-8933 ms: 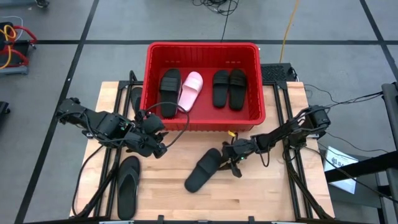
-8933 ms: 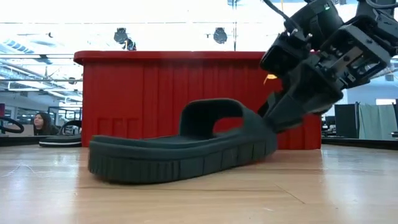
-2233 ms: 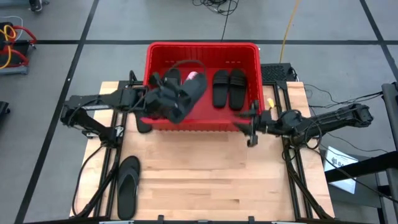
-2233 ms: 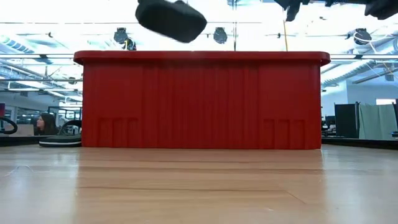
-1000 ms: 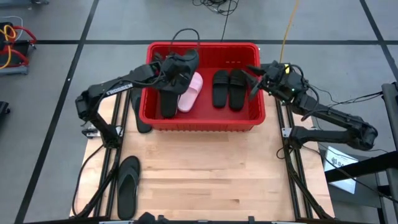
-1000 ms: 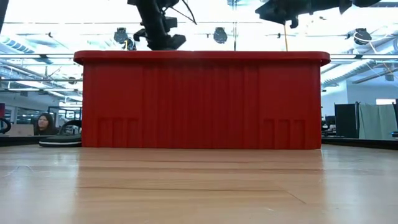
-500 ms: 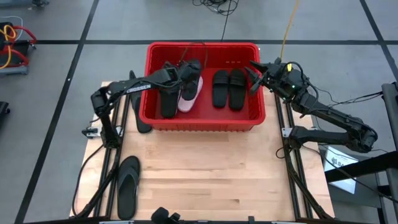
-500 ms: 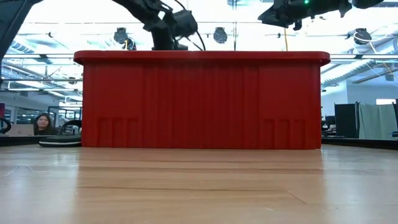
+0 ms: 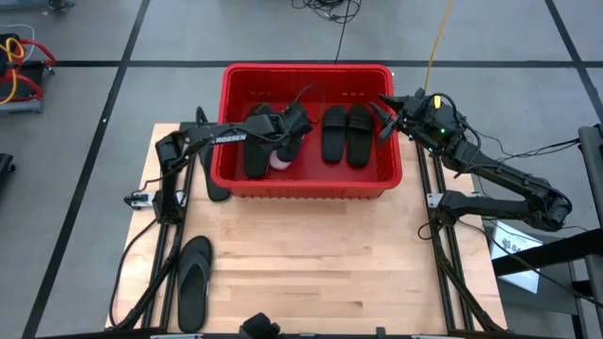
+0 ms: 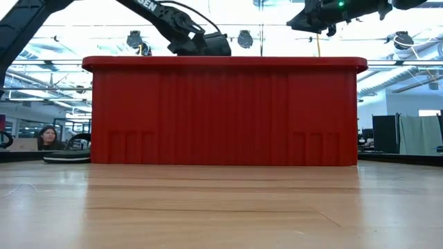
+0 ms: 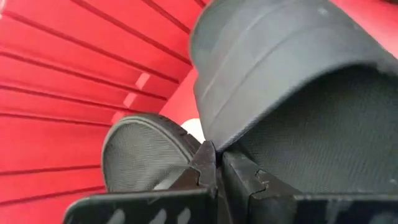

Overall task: Pick and place slides into bin
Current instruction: Put the black slide on top of the pink slide in the red bin

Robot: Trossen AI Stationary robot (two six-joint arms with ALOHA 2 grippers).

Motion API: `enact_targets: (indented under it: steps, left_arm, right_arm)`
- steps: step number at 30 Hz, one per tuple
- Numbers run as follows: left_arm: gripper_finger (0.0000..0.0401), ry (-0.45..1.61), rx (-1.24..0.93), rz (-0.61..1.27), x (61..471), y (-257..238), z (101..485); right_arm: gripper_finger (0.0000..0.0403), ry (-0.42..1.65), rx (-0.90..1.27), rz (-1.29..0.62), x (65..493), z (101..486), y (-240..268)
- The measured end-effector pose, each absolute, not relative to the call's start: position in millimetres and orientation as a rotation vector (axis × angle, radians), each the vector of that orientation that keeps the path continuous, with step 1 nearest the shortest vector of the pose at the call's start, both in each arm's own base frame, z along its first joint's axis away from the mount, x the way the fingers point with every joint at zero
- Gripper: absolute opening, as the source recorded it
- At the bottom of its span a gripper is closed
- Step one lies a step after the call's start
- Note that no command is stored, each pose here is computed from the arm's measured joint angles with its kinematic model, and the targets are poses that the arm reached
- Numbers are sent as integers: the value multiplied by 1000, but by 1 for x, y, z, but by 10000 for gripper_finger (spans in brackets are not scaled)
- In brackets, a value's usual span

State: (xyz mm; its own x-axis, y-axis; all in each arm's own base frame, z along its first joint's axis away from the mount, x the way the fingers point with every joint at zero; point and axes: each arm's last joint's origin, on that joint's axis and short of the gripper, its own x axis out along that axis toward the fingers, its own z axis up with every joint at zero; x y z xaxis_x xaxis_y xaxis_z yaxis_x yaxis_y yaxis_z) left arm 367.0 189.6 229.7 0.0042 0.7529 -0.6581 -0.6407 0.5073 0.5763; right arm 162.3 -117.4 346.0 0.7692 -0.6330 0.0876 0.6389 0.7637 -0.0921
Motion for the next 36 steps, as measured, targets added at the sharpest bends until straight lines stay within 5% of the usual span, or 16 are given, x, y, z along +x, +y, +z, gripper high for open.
enact_targets:
  steps: [23,36]
  left_arm:
    - [1,1306,400,1048,364,178,230]
    - [15,1277,299,978,366,176,228]
  right_arm:
    - [144,-17,-112,-691,162,343,-118]
    - [144,-8,-110,-690,163,342,-118]
